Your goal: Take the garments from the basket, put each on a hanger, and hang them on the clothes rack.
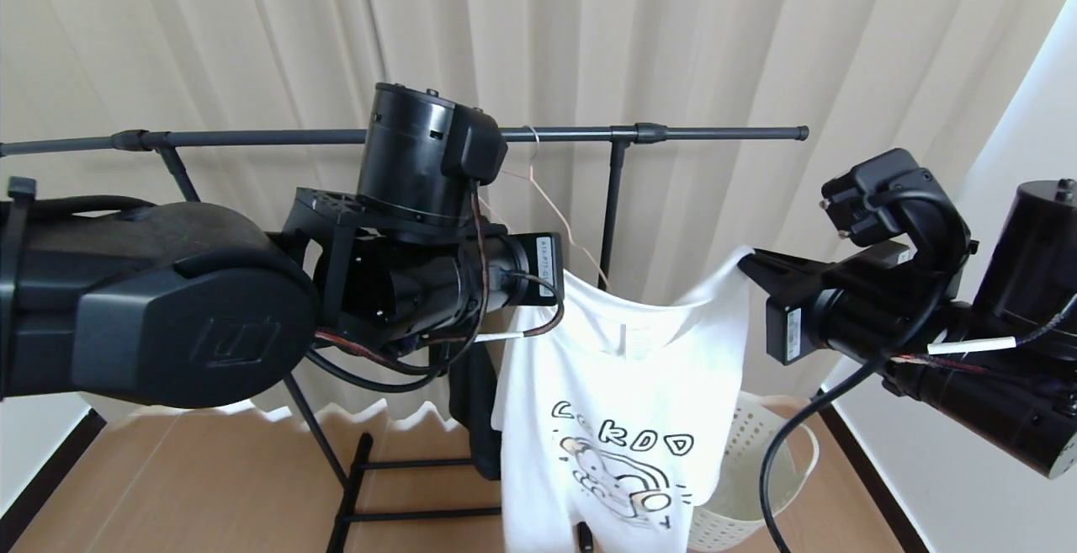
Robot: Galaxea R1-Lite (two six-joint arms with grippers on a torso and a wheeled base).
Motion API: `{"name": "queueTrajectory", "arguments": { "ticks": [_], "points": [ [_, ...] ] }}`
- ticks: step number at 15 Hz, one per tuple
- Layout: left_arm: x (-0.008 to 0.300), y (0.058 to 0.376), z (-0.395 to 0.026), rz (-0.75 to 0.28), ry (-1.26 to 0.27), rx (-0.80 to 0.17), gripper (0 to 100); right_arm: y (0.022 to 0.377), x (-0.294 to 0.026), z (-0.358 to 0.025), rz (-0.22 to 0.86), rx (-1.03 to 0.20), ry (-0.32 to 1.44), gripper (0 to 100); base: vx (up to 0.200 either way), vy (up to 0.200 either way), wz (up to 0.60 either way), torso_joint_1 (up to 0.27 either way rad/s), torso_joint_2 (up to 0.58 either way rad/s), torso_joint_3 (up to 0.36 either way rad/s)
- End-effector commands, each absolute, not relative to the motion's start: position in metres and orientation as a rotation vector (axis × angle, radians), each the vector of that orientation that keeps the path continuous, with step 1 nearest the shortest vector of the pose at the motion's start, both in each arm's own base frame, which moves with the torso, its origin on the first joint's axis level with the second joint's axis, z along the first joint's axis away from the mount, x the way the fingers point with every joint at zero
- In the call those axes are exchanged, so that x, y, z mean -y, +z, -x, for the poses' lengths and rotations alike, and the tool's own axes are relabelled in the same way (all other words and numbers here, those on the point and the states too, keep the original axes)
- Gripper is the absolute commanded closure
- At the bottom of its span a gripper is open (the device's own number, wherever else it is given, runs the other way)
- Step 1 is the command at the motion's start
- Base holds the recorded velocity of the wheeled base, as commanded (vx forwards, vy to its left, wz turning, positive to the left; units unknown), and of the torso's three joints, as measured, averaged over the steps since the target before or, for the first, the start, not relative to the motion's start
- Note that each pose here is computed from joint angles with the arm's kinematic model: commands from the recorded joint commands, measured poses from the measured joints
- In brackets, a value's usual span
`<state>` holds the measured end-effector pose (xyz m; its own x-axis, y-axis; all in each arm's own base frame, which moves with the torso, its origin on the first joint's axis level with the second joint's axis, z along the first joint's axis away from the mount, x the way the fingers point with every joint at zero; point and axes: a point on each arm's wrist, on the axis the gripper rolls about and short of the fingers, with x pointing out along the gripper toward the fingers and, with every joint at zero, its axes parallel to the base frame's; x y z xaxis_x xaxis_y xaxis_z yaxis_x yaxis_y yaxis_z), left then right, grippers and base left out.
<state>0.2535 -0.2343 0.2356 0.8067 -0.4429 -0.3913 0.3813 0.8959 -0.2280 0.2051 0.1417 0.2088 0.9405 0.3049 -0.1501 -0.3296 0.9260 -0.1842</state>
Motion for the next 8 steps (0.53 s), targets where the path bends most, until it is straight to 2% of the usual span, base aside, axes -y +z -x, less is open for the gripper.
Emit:
{"name": "queueTrajectory", "arguments": {
  "ticks": [1, 8],
  "points": [
    [0.2303, 0.2464, -0.2507, 0.145, -0.441, -0.418, 100, 0.2003, -0.1449, -0.2091, 0.231, -0.148, 0.329, 100, 0.0, 0.0, 0.0, 0.0, 0.0, 0.0],
    [0.2249, 0.2498, -0.2464, 0.134, -0.401, -0.401, 100, 0.2028, -0.1452, -0.2094, 0.223, -0.138, 0.329, 100, 0.0, 0.0, 0.0, 0.0, 0.0, 0.0]
  ]
}}
